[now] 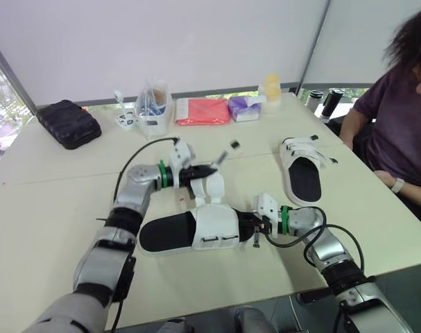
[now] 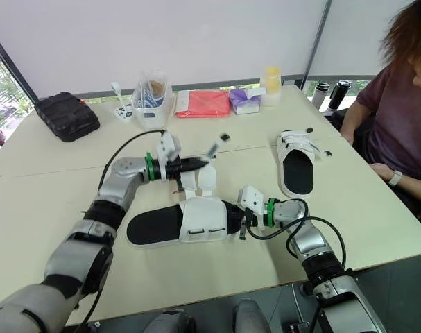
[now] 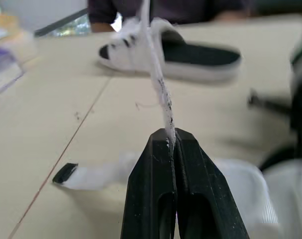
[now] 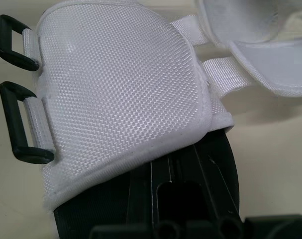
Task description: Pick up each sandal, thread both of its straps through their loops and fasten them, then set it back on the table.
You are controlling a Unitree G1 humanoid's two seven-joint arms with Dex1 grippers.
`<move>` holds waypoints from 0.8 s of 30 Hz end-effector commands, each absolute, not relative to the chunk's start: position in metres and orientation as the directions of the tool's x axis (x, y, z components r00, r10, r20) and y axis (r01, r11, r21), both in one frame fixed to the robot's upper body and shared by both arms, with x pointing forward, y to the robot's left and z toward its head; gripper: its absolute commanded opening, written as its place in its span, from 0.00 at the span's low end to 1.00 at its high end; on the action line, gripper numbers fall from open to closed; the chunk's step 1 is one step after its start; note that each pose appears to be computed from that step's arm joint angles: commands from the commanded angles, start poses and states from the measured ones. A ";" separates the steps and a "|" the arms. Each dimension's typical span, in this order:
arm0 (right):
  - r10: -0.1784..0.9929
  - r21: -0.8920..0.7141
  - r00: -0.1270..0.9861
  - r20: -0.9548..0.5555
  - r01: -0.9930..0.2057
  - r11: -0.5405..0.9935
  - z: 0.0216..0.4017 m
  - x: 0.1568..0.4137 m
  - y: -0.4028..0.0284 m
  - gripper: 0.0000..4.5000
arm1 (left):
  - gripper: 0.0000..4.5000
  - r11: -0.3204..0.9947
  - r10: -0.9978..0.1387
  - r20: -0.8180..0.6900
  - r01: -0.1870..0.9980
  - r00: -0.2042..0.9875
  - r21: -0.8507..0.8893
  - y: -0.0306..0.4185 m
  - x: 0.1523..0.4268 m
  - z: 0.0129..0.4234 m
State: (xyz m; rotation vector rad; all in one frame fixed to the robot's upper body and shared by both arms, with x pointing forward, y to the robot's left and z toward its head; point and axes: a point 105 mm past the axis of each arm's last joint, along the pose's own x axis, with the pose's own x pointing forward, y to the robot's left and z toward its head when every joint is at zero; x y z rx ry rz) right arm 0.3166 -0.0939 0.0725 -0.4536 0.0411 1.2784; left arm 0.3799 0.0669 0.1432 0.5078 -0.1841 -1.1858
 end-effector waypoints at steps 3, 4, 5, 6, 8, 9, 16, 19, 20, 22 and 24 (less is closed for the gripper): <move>0.866 -0.228 0.290 -0.407 -0.951 0.211 0.035 0.310 -0.106 0.00 | 0.01 0.138 -0.935 -0.010 0.390 0.354 0.911 0.074 0.360 0.182; 0.865 -0.229 0.293 -0.407 -0.950 0.213 0.034 0.310 -0.107 0.00 | 0.01 0.093 -0.944 -0.002 0.274 0.330 0.957 0.076 0.353 0.185; 0.864 -0.231 0.296 -0.407 -0.949 0.216 0.034 0.311 -0.107 0.00 | 0.01 0.070 -0.954 0.013 0.181 0.298 0.981 0.078 0.346 0.188; 0.864 -0.232 0.298 -0.406 -0.948 0.218 0.034 0.311 -0.107 0.00 | 0.01 0.060 -0.961 0.026 0.116 0.276 0.991 0.080 0.341 0.190; 0.863 -0.233 0.300 -0.406 -0.947 0.220 0.034 0.312 -0.108 0.00 | 0.01 0.027 -0.975 0.025 0.008 0.220 1.000 0.081 0.331 0.192; 0.863 -0.233 0.300 -0.406 -0.947 0.220 0.034 0.312 -0.108 0.00 | 0.01 0.002 -0.982 0.010 -0.041 0.190 0.999 0.081 0.326 0.191; 0.860 -0.238 0.298 -0.415 -0.947 0.214 0.033 0.313 -0.110 0.00 | 0.01 -0.168 -0.982 -0.143 -0.213 0.125 0.963 0.081 0.311 0.156; 0.859 -0.239 0.297 -0.416 -0.948 0.212 0.033 0.313 -0.110 0.00 | 0.07 -0.154 -0.983 -0.120 -0.273 0.136 0.950 0.085 0.316 0.150; 0.859 -0.239 0.297 -0.417 -0.948 0.211 0.033 0.313 -0.110 0.00 | 0.13 -0.149 -0.984 -0.111 -0.292 0.140 0.945 0.087 0.319 0.149; 0.859 -0.238 0.297 -0.418 -0.948 0.212 0.032 0.313 -0.110 0.00 | 0.30 -0.135 -0.985 -0.093 -0.320 0.144 0.938 0.091 0.322 0.148; 0.858 -0.238 0.298 -0.419 -0.948 0.213 0.031 0.313 -0.111 0.00 | 0.54 -0.115 -0.987 -0.071 -0.337 0.141 0.935 0.095 0.325 0.148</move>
